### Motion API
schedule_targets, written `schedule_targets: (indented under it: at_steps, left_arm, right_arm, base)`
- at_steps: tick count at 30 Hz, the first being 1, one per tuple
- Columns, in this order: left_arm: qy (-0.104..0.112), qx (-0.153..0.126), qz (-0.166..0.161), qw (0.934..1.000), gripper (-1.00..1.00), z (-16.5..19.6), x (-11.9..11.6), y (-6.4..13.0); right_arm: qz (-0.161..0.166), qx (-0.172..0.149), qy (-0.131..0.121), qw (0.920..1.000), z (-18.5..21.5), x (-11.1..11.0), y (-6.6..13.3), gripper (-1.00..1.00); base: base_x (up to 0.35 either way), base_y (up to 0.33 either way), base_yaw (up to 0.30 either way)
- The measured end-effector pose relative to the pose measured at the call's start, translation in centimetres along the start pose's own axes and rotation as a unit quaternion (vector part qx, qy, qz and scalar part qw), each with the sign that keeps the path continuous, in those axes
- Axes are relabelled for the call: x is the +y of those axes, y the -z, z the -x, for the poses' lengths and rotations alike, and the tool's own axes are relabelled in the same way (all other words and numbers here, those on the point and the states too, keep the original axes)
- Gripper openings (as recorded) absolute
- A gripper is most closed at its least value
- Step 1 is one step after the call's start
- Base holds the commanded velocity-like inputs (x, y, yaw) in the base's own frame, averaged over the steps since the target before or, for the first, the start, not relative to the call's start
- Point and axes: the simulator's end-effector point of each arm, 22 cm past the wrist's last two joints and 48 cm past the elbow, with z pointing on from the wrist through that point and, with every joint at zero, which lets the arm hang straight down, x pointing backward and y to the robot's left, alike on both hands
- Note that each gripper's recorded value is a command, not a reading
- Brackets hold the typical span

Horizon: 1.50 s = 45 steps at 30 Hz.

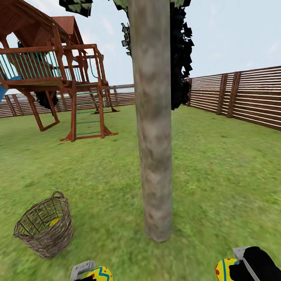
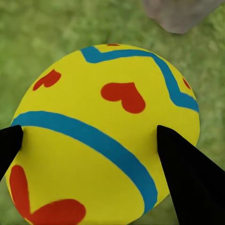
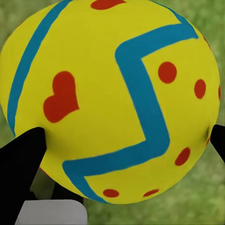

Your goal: Take the three Easter eggs out of the wicker basket on the lawn in the garden, then place them on the lawn next to a single tree (choose any tree) so that all three eggs are next to the same tree and none are left in the basket.

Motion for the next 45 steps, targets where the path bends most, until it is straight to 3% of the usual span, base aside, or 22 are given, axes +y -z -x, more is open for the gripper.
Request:
schedule_targets:
  at_steps: [45]
  left_arm:
    - [0.003,-0.007,0.001,1.0000,-1.00,-5.4,3.0,-6.6]
  right_arm:
    - [0.001,0.000,0.001,1.0000,-3.9,1.2,-8.7,-1.00]
  base:
    - [0.000,0.000,0.000]
